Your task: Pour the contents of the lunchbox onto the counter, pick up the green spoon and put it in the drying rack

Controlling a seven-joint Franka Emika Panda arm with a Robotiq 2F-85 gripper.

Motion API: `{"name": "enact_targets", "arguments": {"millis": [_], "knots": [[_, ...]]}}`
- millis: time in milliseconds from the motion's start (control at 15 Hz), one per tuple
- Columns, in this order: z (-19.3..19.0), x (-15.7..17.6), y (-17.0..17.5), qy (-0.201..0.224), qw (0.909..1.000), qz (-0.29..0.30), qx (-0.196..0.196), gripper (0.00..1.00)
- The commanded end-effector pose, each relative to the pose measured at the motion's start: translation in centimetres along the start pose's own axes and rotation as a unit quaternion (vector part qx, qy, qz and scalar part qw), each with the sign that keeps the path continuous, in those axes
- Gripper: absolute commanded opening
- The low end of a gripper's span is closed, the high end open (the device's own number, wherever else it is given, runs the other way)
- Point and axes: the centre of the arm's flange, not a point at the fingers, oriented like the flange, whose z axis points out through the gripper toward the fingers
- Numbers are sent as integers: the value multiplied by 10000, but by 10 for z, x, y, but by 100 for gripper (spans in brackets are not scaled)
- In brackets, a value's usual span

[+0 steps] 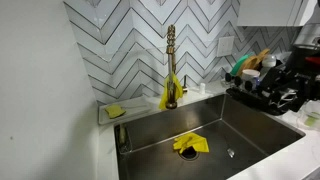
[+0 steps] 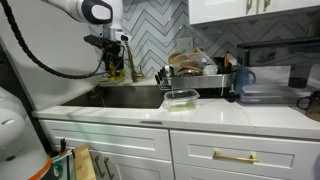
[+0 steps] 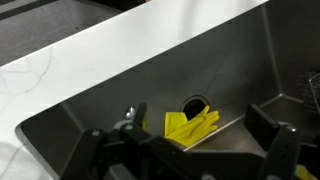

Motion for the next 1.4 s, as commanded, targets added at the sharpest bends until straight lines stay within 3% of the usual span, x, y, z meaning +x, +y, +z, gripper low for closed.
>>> {"name": "enact_targets", "arguments": {"millis": [0, 1000, 1200, 1333], "knots": [[0, 0, 0, 0, 10000, 0, 0, 100], [0, 0, 0, 0, 10000, -1, 0, 100], [-6, 8, 41, -53, 9995, 310, 95, 100], [-14, 9, 72, 74, 9981, 602, -42, 100]]}}
